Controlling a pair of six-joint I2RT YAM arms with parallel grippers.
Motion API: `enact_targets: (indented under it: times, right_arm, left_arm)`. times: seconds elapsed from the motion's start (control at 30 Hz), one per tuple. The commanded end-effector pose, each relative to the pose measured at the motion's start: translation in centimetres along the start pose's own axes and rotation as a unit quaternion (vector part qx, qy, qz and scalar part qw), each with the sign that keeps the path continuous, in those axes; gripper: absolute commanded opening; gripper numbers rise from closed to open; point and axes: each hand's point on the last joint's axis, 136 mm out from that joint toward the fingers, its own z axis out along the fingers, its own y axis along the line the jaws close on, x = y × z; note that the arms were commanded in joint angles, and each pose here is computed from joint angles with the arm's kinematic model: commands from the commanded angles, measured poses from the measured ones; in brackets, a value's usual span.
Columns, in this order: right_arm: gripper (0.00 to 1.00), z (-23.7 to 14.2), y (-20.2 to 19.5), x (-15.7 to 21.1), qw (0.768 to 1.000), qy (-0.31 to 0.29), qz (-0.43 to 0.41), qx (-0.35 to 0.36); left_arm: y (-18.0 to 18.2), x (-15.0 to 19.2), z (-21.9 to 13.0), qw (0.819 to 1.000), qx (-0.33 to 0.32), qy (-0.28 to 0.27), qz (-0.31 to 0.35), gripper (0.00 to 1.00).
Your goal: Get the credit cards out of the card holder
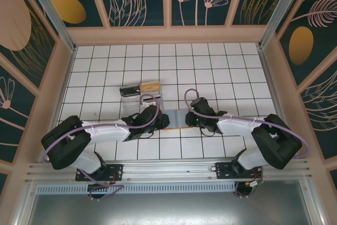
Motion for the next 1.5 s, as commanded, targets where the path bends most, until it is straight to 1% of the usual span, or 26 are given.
enact_targets:
  times: [0.0, 0.07, 0.47, 0.63, 0.73, 0.87, 0.9, 0.97, 1.0, 1.03, 1.23, 1.37, 1.47]
  right_arm:
    - [0.28, 0.3, -0.8, 0.9, 1.0, 0.008, 0.008, 0.013]
    - [0.28, 0.3, -0.8, 0.9, 1.0, 0.008, 0.008, 0.013]
    - [0.29, 0.3, -1.0, 1.1, 1.0, 0.009, 0.011, 0.015]
    - [0.29, 0.4, -1.0, 1.1, 1.0, 0.01, 0.011, 0.015]
    - [0.29, 0.5, -1.1, 1.2, 1.0, 0.011, 0.012, 0.015]
    - [0.29, 0.5, -1.0, 1.2, 1.0, 0.011, 0.012, 0.015]
    - [0.29, 0.6, -1.1, 1.3, 1.0, 0.012, 0.012, 0.016]
    - [0.29, 0.6, -1.1, 1.3, 1.0, 0.012, 0.012, 0.016]
    - [0.29, 0.7, -1.2, 1.3, 1.0, 0.012, 0.012, 0.017]
    - [0.29, 0.7, -1.2, 1.3, 1.0, 0.013, 0.013, 0.017]
    - [0.29, 0.8, -1.3, 1.5, 1.0, 0.014, 0.015, 0.018]
    - [0.29, 0.9, -1.4, 1.5, 1.0, 0.014, 0.016, 0.019]
    - [0.29, 0.9, -1.4, 1.6, 1.0, 0.015, 0.016, 0.019]
  left_arm:
    - [-0.9, -0.2, 0.4, 1.0, 0.009, -0.002, 0.005, 0.38]
    - [-0.4, -0.1, 0.6, 1.0, 0.001, -0.001, 0.003, 0.38]
    - [-0.5, 0.5, 1.8, 1.0, 0.004, 0.014, 0.011, 0.38]
    - [-0.9, 1.0, 2.4, 0.999, 0.012, 0.027, 0.011, 0.37]
    - [-1.3, 1.0, 2.4, 0.999, 0.021, 0.027, 0.013, 0.38]
    - [-1.9, 0.9, 2.4, 0.999, 0.032, 0.027, 0.016, 0.47]
    - [-2.0, 0.9, 2.4, 0.999, 0.035, 0.029, 0.017, 0.53]
    - [-2.3, 0.9, 2.4, 0.999, 0.039, 0.029, 0.017, 0.71]
    - [-2.3, 0.9, 2.4, 0.999, 0.041, 0.03, 0.017, 0.77]
    - [-2.5, 0.9, 2.3, 0.998, 0.046, 0.031, 0.018, 0.78]
    - [-3.9, 0.3, 1.4, 0.997, 0.073, 0.021, 0.022, 0.75]
    - [-5.2, 0.5, 1.2, 0.994, 0.104, 0.028, 0.026, 0.71]
    - [-5.6, 0.6, 1.2, 0.993, 0.111, 0.029, 0.028, 0.69]
